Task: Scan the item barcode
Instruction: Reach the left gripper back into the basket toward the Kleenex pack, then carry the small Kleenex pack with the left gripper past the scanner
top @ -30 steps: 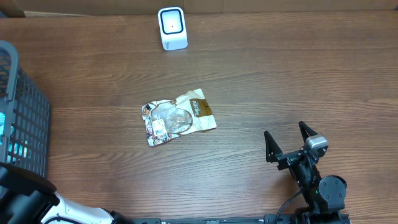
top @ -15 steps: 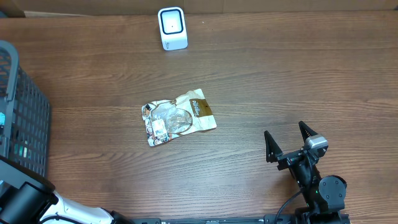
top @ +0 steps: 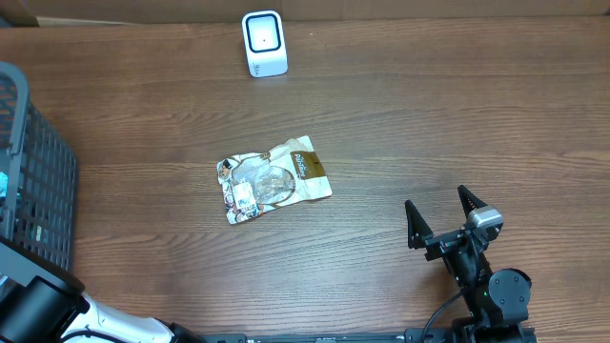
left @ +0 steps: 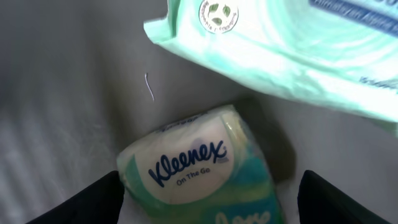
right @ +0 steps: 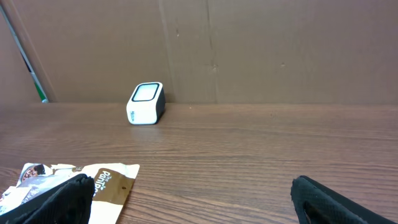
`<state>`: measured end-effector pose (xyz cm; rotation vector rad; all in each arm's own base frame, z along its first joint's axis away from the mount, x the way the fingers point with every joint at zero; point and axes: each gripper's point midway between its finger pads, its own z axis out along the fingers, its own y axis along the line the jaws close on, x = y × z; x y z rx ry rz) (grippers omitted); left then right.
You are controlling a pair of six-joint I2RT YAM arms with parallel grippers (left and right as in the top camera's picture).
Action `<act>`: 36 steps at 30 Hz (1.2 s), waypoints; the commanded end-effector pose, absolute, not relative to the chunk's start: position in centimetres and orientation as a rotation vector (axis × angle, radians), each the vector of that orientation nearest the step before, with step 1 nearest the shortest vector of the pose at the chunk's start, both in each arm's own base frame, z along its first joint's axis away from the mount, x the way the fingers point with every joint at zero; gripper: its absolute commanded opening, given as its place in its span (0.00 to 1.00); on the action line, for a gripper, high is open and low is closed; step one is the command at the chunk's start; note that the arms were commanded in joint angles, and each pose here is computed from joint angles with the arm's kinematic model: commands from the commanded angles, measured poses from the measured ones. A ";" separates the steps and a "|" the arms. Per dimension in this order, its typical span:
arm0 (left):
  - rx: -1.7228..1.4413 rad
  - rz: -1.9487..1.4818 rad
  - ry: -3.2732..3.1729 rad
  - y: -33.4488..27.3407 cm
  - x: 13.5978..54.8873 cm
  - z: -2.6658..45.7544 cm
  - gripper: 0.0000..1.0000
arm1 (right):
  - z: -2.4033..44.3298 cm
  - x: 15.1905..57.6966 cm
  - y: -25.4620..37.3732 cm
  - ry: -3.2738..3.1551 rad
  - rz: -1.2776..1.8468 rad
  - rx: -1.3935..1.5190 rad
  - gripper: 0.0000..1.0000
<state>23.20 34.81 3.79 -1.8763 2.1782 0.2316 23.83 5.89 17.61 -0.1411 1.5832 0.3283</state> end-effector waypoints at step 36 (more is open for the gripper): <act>-1.132 -0.165 2.082 25.4 33.1 36.9 0.04 | 17.3 23.9 5.6 1.583 0.320 -0.129 1.00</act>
